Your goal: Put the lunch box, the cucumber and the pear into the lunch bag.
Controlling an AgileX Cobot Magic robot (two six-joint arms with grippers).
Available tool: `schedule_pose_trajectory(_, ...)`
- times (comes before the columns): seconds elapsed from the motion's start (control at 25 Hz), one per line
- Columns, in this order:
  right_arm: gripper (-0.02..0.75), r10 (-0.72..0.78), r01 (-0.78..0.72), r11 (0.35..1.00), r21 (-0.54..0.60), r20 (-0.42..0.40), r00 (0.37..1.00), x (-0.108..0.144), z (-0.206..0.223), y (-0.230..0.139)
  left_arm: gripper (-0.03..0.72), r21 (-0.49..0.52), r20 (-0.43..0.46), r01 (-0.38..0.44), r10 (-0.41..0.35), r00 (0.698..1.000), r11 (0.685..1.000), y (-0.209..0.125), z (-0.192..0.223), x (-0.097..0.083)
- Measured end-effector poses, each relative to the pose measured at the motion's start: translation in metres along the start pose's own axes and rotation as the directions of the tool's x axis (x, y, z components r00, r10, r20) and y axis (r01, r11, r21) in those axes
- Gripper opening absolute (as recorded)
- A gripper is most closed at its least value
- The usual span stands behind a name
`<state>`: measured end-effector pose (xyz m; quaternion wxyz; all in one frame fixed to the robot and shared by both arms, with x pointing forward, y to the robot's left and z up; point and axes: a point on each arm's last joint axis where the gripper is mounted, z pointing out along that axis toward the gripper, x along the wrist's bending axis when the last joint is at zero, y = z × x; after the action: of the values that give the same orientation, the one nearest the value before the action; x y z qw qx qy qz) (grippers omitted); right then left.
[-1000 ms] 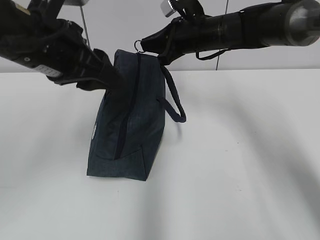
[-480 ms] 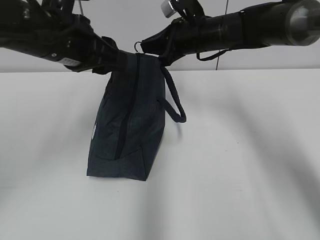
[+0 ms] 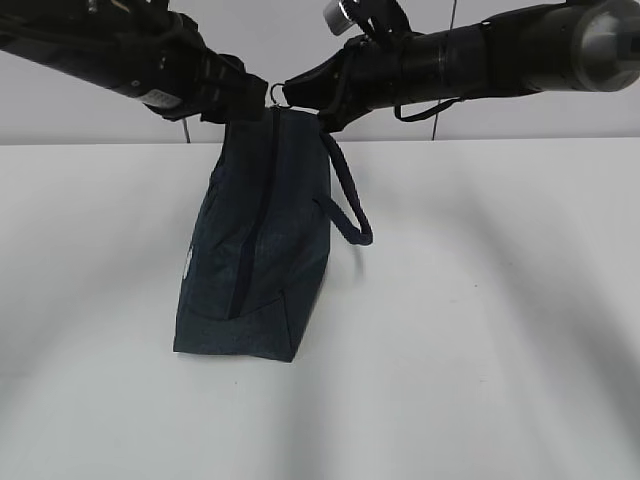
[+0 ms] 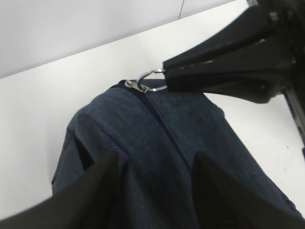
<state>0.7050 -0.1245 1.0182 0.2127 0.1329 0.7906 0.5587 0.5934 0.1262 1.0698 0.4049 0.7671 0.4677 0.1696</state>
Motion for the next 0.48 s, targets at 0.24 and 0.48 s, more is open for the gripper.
schedule_pose_trajectory(0.24, 0.0, 0.0, 0.0, 1.0, 0.0, 0.0, 1.0, 0.0, 0.0, 0.0, 0.311, 0.057, 0.005, 0.033, -0.034, 0.999, 0.998, 0.009, 0.008, 0.014)
schedule_pose_trajectory(0.48, 0.0, 0.0, 0.0, 1.0, -0.001, -0.002, 1.0, 0.0, 0.0, 0.0, 0.292, 0.14, 0.03, 0.044, -0.049, 0.998, 0.989, 0.006, 0.021, 0.014)
